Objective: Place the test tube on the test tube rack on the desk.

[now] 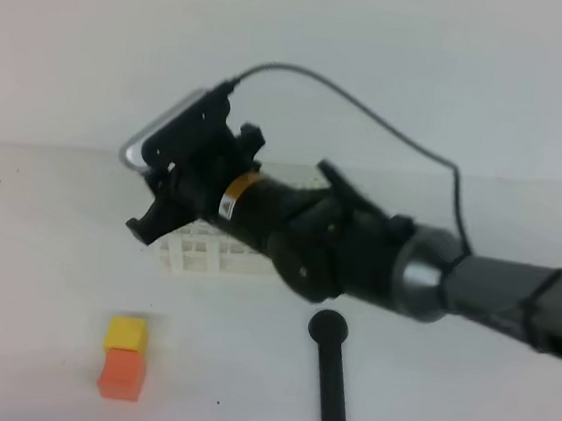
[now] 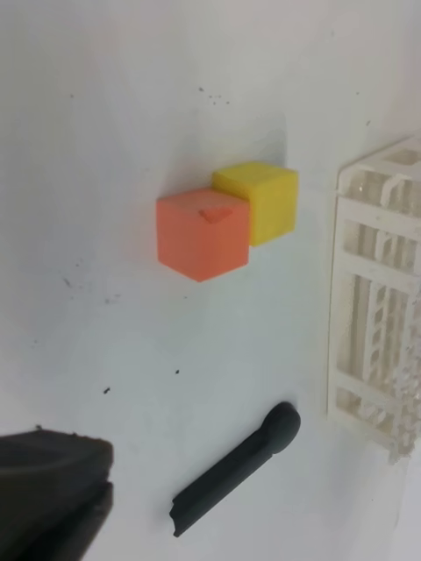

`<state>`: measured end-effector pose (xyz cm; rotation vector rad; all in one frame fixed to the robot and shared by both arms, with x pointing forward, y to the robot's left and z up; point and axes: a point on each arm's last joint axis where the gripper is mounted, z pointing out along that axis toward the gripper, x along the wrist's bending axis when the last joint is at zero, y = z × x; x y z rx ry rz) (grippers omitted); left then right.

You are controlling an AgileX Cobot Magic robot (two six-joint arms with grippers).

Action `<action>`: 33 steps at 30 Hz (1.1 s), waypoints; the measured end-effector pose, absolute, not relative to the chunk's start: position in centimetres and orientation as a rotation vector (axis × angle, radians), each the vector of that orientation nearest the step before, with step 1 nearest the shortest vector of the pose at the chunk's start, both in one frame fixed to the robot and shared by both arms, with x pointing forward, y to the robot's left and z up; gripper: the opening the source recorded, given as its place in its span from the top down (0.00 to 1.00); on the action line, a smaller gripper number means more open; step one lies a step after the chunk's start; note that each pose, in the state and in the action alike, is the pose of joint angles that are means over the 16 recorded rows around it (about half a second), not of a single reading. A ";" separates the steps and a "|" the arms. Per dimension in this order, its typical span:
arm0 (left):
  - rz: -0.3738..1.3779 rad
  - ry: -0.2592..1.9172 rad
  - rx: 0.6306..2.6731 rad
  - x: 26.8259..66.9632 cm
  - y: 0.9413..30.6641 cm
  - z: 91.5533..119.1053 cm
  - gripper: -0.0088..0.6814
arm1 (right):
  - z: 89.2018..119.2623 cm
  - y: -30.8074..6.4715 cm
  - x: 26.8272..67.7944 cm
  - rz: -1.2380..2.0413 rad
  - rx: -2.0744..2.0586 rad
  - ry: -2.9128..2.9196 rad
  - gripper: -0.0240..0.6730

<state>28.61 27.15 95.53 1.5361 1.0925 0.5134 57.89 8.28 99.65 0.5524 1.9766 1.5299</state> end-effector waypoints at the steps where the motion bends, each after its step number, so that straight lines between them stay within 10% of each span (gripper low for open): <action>1: 0.513 1.093 1.537 28.6 27.2 95.5 0.98 | 100.5 8.1 57.7 1.510 0.528 1.985 0.60; 9: 0.513 1.093 1.537 28.6 27.2 95.5 0.98 | 107.6 5.3 55.8 1.354 0.374 2.053 0.91; 17: 0.513 1.100 1.550 28.6 27.1 95.1 0.98 | 112.4 1.2 53.9 1.251 0.333 2.089 0.96; 33: 0.513 1.095 1.540 28.6 27.1 95.5 0.98 | 110.4 -10.6 50.5 1.174 0.526 1.991 0.97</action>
